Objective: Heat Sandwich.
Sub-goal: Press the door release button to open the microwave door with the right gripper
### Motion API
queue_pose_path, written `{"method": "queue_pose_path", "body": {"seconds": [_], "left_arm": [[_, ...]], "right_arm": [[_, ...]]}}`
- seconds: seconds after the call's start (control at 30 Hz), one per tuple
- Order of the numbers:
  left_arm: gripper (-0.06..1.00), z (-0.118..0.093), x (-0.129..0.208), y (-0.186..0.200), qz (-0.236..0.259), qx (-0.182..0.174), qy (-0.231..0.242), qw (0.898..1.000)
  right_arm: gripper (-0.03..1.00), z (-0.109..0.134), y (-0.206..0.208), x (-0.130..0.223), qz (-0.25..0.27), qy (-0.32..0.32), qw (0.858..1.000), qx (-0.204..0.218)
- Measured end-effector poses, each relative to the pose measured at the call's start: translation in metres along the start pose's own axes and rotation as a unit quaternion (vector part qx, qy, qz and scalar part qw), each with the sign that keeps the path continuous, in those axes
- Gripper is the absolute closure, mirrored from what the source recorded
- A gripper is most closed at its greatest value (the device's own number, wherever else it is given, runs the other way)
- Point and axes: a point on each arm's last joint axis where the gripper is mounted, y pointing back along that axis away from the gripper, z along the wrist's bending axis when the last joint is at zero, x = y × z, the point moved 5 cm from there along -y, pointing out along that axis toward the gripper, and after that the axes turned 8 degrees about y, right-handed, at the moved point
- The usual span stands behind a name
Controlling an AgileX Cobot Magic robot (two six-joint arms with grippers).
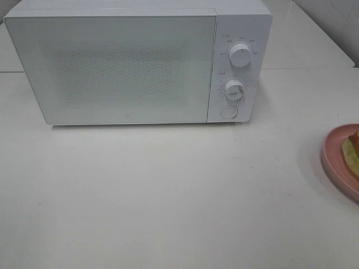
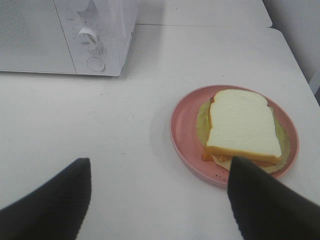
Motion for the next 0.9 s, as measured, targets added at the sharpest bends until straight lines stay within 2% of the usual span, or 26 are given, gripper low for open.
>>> {"method": "queue_pose_path", "body": {"seconds": [0.6, 0.83, 0.9], "left_arm": [[-0.03, 0.000, 0.000, 0.000, 0.000, 0.000, 0.000, 1.000], [-0.03, 0.000, 0.000, 0.000, 0.000, 0.000, 0.000, 1.000], [-0.03, 0.000, 0.000, 0.000, 0.000, 0.000, 0.000, 1.000]], "right_arm": [[0.23, 0.000, 0.000, 0.000, -0.001, 0.000, 1.000, 0.000], [0.23, -0.004, 0.003, -0.029, -0.055, -0.002, 0.998, 0.006], [0.23, -0.004, 0.001, -0.033, -0.056, -0.002, 0.998, 0.006]]}}
